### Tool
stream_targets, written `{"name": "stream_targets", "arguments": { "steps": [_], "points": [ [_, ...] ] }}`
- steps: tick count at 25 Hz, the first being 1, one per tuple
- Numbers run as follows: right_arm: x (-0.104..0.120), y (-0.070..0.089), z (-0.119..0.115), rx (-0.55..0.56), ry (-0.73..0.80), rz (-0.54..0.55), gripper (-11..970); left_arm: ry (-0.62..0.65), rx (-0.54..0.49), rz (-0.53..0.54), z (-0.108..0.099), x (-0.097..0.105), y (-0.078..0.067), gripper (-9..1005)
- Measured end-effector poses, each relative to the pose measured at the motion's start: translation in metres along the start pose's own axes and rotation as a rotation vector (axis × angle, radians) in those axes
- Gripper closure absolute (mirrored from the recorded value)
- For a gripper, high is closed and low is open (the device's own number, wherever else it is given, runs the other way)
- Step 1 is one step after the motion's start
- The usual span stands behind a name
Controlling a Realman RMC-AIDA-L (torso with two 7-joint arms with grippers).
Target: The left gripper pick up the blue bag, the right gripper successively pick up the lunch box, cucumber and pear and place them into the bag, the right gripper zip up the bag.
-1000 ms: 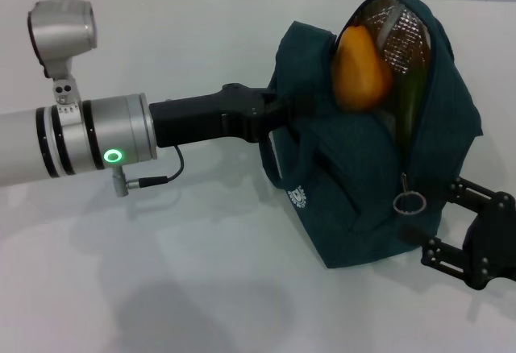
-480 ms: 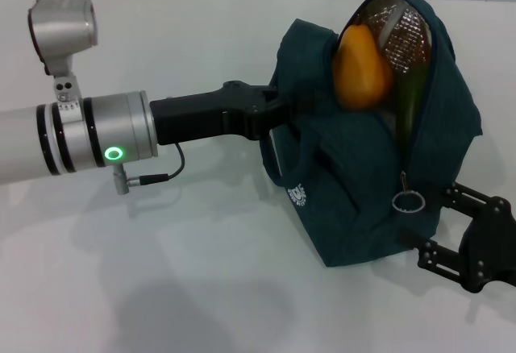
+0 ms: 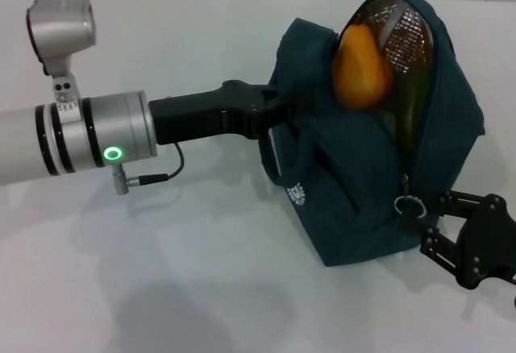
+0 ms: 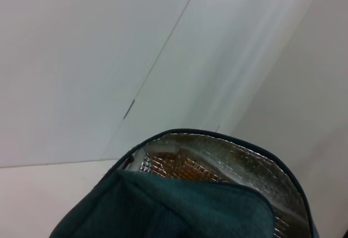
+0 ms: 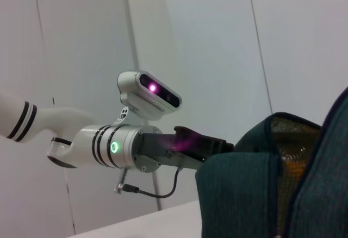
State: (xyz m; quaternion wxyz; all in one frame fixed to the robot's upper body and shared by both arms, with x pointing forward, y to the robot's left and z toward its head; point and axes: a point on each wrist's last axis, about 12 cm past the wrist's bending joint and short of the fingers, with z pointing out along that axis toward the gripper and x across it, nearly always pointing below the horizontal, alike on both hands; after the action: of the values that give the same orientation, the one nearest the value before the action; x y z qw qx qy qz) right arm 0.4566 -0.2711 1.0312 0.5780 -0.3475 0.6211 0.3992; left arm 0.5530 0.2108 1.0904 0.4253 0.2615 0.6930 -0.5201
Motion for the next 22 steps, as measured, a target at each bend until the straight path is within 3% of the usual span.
{"name": "stream_targets", "arguments": {
  "steps": [11, 17, 22],
  "points": [
    [0.0027, -0.0026, -0.0006, 0.041, 0.006, 0.015, 710, -0.003, -0.003, -0.004, -0.0013, 0.0012, 0.0, 960],
    [0.0009, -0.0055, 0.0028, 0.037, 0.008, 0.007, 898, -0.002, -0.002, -0.004, -0.0011, 0.0013, -0.0001, 959],
    [0.0012, -0.0059, 0.003, 0.039, 0.011, 0.007, 925, -0.002, -0.003, -0.004, -0.0012, 0.0013, -0.0001, 960]
  ]
}}
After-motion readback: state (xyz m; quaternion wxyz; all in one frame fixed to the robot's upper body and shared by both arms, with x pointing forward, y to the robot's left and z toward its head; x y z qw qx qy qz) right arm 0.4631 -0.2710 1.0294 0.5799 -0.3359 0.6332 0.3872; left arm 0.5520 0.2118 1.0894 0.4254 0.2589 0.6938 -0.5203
